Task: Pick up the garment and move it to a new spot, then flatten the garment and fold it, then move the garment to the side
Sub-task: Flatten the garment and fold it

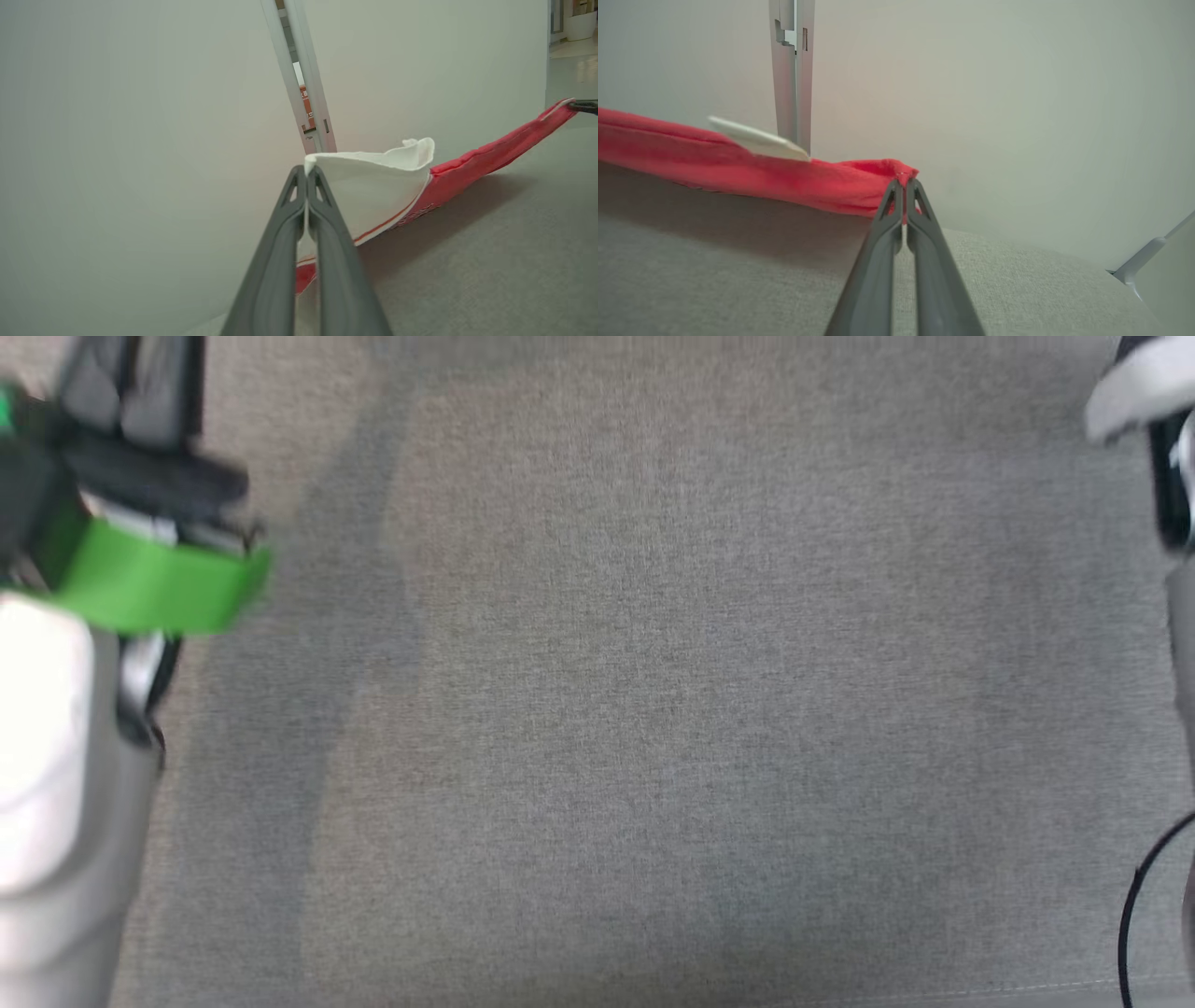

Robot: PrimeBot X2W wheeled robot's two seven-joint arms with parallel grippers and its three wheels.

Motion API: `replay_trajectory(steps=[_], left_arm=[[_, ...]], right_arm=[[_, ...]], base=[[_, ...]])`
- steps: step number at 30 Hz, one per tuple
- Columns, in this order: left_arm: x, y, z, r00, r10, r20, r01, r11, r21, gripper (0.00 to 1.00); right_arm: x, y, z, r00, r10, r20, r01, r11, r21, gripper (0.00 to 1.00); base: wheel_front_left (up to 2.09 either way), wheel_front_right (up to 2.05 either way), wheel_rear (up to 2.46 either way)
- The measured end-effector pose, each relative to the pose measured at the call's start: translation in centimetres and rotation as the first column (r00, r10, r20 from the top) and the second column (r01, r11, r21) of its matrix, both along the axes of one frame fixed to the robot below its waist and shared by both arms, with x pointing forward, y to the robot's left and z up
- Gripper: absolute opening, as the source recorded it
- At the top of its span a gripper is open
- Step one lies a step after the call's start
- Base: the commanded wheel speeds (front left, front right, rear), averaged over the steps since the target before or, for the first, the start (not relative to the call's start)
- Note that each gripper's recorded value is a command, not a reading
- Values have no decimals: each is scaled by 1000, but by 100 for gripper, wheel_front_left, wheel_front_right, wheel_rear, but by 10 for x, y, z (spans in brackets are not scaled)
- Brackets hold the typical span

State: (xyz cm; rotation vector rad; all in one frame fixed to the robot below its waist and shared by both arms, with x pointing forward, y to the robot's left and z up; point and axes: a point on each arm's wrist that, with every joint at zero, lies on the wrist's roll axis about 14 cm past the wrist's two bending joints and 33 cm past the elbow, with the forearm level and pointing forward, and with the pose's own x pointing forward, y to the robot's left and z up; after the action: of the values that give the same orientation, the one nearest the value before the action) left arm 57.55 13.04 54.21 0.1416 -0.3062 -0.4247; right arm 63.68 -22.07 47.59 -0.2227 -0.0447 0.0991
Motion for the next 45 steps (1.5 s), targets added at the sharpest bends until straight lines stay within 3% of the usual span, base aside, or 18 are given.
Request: replay_trajectory(steps=[12,26,32,38,45], left_arm=[[-134,19,-28,979,54,-199,-64,997,-43,0],[-231,20,-31,958,105,-266,-144,981,-133,0],[-223,13,-38,958,80,-276,-112,989,-100,0],[-177,-7,-39,969,4,-247,-14,999,-40,0],[-121,-11,-44,969,-3,-248,4,1000,3,0]], right_arm=[[-126,-4,15,1000,-10,-20,12,995,97,0],[-224,-31,14,995,-95,-39,98,990,100,0],[-224,-26,-1,993,-89,-82,97,991,98,0],[-198,-26,-14,988,-87,-124,95,994,62,0],[-162,-21,-27,984,-77,-158,87,995,54,0]], base=[[0,0,0],[0,0,0],[0,0,0],[0,0,0],[0,0,0]])
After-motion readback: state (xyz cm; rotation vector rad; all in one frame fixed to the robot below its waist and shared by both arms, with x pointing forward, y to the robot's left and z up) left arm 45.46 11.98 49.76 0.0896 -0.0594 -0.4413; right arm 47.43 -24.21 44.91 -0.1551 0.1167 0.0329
